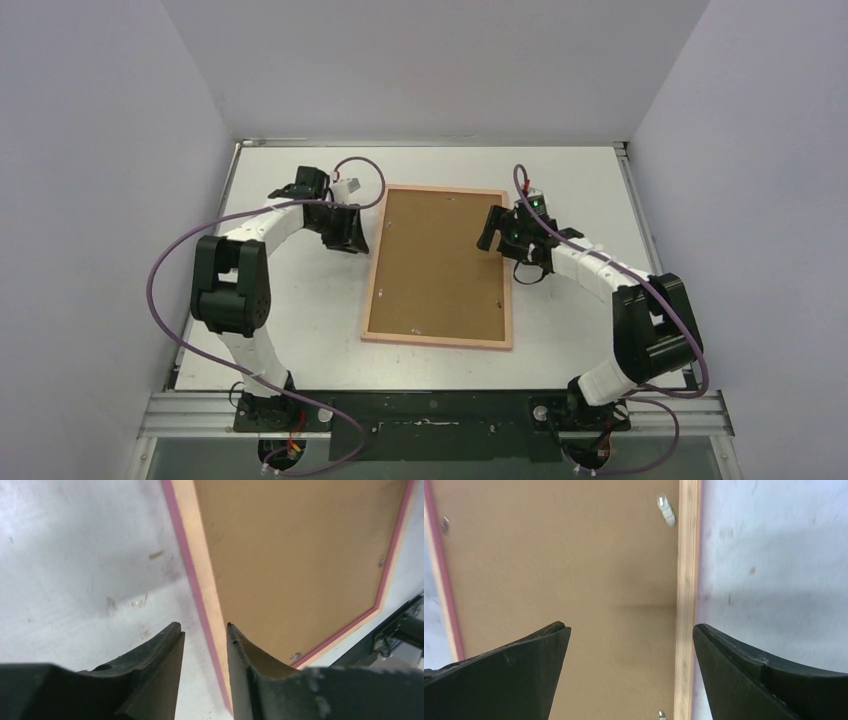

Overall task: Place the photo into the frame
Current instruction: Move the photo frame to the center of the board.

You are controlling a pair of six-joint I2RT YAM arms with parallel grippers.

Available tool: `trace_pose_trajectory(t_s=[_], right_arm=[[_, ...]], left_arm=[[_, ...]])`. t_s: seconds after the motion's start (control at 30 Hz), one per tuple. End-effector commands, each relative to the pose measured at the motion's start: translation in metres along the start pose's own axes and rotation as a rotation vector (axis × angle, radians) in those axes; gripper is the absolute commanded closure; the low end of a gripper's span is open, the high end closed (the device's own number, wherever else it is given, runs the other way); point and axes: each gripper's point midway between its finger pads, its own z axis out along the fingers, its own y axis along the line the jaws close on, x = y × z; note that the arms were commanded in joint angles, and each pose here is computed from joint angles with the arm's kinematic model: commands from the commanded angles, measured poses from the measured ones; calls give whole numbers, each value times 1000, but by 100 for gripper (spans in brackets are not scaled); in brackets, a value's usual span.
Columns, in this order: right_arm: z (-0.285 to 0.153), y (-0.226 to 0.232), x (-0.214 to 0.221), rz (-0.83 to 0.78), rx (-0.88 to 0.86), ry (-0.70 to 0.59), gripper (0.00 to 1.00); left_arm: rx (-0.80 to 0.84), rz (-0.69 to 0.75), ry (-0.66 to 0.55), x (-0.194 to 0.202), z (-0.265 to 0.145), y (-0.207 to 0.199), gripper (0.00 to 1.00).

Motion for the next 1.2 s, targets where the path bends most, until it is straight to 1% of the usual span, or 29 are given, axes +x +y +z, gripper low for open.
trace_pose_trajectory(t_s=[0.0,0.03,0.2,0.37,0.6,0.67,0.77,0.97,1.17], right_arm=[[4,11,-52,-42,-7,-102,0],[8,10,-55,-49,-5,-102,4],[26,5,-70,-64,11,-109,6],[42,0,-72,-62,13,-91,7],[46,5,-66,-46,-22,-81,7],[46,8,-63,-37,-42,-77,7],[45,15,-58,-29,-64,-70,7],[42,28,-48,-31,-98,-58,7],[40,49,-34,-38,-144,-37,7]], left_arm=[[81,32,-64,-42,3,-13,60],[83,31,-63,-45,6,-12,58],[91,21,-43,-51,20,-1,54],[113,8,-21,-48,29,2,55],[140,19,-15,-41,35,-6,57],[150,14,-5,-38,38,-8,60],[163,5,5,-34,42,-11,68],[152,-2,16,-21,40,-10,79],[181,-31,56,9,33,-16,86]])
